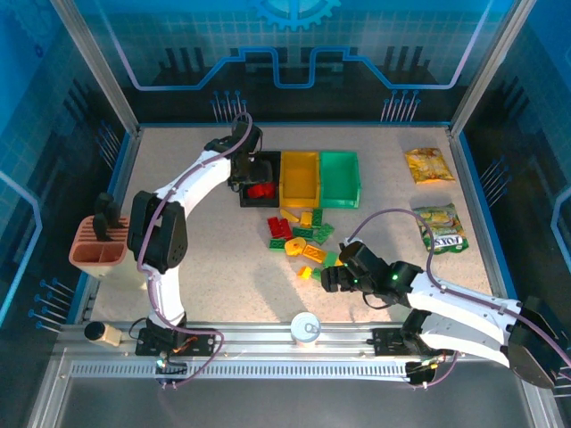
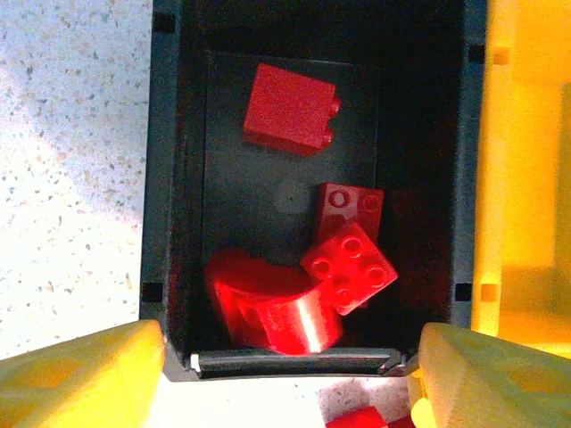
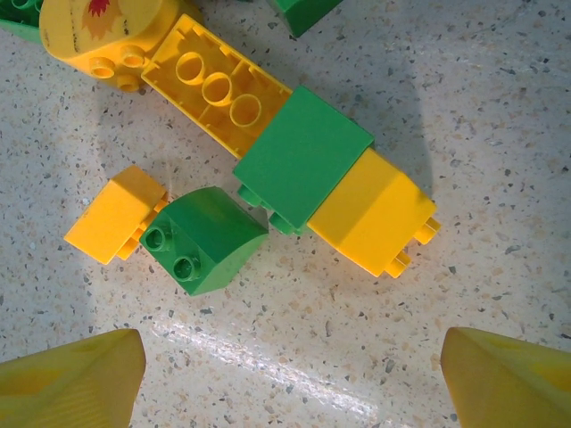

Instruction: Sort the legos into containers by color

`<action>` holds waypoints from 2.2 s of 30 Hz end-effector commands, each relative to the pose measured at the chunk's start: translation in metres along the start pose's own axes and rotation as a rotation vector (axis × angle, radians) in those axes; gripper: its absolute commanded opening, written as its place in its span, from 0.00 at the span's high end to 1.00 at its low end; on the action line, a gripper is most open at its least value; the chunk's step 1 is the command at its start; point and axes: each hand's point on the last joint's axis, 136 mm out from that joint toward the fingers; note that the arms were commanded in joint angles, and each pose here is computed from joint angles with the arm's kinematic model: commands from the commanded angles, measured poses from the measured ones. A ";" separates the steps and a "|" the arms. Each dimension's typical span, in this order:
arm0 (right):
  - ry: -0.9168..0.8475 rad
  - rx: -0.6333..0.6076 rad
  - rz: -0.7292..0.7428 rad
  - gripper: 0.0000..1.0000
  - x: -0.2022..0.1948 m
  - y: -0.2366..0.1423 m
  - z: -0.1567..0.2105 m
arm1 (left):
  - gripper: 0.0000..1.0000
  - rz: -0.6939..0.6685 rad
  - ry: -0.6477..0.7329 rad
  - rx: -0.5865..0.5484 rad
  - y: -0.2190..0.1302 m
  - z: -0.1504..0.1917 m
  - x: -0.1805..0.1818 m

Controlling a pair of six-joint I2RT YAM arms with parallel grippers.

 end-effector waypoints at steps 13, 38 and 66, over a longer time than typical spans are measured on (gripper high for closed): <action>0.012 0.029 0.006 0.13 -0.001 0.013 0.005 | 0.16 0.158 0.072 -0.106 -0.082 0.043 -0.034; -0.003 0.046 0.020 0.14 0.003 0.019 0.006 | 0.33 0.107 0.084 0.150 0.022 0.149 -0.065; -0.005 0.023 0.028 0.13 -0.004 0.012 0.004 | 0.50 0.004 0.104 0.200 0.046 0.158 -0.053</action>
Point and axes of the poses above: each hand's point on the last joint's axis, 136 mm out from that joint toward the fingers, its own y axis out along the fingers, its own x axis along the line the jaws close on, z = x × y, and after that the axes turned 8 degrees about y, right-handed
